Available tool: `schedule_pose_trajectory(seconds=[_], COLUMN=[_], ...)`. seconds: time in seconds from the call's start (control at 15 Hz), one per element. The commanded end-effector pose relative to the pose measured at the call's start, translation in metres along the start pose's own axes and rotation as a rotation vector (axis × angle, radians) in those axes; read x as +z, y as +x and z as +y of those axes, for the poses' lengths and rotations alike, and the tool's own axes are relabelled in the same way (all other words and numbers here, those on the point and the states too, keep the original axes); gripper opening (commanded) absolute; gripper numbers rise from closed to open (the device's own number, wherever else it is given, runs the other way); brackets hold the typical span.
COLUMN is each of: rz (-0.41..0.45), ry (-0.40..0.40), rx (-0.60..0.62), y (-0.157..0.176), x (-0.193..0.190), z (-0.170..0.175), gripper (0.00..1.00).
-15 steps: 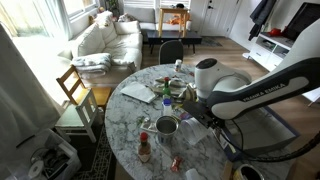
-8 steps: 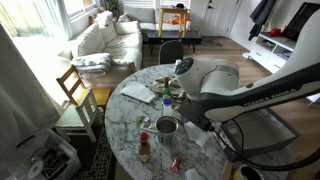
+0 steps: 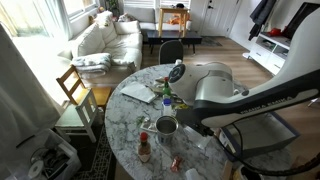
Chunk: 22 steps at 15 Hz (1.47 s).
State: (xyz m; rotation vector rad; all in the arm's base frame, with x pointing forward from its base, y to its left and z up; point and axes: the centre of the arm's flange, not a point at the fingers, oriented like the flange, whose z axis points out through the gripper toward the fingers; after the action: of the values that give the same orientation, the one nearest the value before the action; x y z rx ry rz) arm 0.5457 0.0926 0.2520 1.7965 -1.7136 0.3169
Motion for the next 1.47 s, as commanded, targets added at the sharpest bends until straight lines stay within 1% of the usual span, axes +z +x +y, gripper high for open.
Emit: schedule_pose_trajectory(seconds=[0.0,0.07,0.27,0.4,0.47,0.53,0.6,0.8,0.87,0.93,1.2,1.4], rz=[0.186,0.237,0.370,0.428,0.444,0.461,0.419,0.444,0.445,0.466,0.551,0.608], ry=[-0.014,-0.006,0.061,0.118,0.146,0.158,0.130,0.145,0.146,0.152,0.230,0.313], rx=[-0.067,-0.086,-0.113,-0.120,-0.121,-0.117,-0.131,-0.130,-0.130,-0.143,-0.177,-0.184], y=[-0.017,-0.020,-0.031,-0.036,-0.039,-0.041,-0.035,-0.039,-0.039,-0.042,-0.042,-0.039], x=[-0.006,-0.007,-0.012,-0.011,-0.011,-0.010,-0.015,-0.012,-0.012,-0.009,0.000,0.006], z=[-0.011,-0.012,-0.016,-0.020,-0.022,-0.024,-0.018,-0.020,-0.021,-0.022,-0.019,-0.017], gripper=[0.71,0.71,0.71,0.71,0.71,0.71,0.96,0.96,0.71,0.71,0.71,0.71])
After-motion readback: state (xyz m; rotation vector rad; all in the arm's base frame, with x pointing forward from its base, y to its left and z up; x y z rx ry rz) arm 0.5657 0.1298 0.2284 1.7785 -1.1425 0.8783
